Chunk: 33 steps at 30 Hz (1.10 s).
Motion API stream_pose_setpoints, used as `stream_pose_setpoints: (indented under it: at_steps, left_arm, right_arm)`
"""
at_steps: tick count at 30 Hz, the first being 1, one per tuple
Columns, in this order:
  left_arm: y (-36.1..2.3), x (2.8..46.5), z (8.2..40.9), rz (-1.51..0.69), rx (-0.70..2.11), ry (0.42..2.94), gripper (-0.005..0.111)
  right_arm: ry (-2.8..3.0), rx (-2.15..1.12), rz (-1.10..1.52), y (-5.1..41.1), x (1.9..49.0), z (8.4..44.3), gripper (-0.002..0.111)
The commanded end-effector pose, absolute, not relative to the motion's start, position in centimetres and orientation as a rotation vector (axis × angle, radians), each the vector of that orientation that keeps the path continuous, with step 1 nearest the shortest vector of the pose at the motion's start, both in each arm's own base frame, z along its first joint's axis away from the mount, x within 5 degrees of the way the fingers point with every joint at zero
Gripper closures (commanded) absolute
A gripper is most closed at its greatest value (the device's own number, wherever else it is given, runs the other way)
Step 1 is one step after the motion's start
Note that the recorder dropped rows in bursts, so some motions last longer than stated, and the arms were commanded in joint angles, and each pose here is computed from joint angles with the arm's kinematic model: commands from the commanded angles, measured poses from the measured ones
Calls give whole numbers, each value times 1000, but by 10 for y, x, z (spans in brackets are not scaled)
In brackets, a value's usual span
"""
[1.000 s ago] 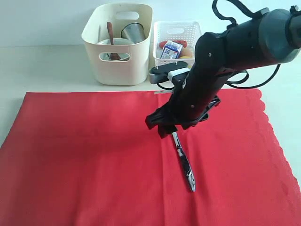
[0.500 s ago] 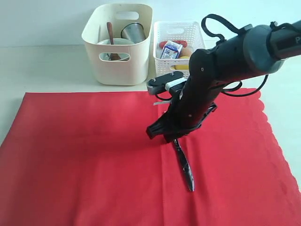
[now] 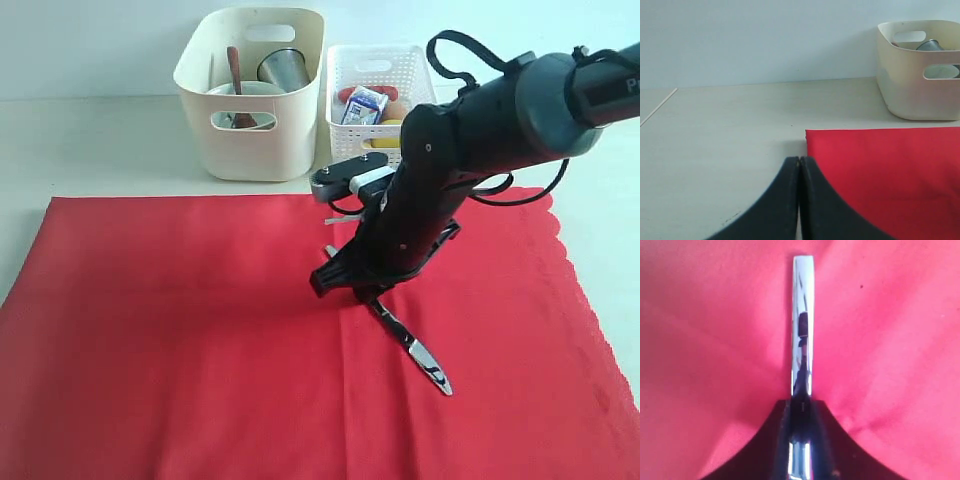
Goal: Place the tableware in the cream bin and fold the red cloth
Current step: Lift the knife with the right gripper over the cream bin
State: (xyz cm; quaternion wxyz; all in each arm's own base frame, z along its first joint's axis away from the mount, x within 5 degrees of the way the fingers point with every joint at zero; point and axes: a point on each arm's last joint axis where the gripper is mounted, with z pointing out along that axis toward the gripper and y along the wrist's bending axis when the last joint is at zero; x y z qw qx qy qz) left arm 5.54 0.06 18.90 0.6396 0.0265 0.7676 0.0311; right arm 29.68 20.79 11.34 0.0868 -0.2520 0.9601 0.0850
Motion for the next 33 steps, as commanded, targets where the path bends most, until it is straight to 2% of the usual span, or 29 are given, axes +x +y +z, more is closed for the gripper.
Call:
stream_pose_setpoints:
  at_steps: [1, 12, 21, 28, 33]
  left_arm:
    - [1, 55, 189, 65, 52, 1745, 104]
    - [1, 55, 189, 65, 52, 1745, 104]
    - [1, 55, 189, 65, 52, 1745, 104]
    - [1, 55, 189, 65, 52, 1745, 104]
    - [1, 55, 189, 65, 52, 1745, 104]
  right_arm:
    - [2830, -748, 278, 207, 293, 135, 108]
    - [2517, -703, 359, 207, 296, 209, 108]
    - [2201, -632, 405, 217, 317, 263, 108]
    - [1933, -525, 431, 230, 344, 291, 108]
    - [1790, -464, 436, 246, 374, 291, 108]
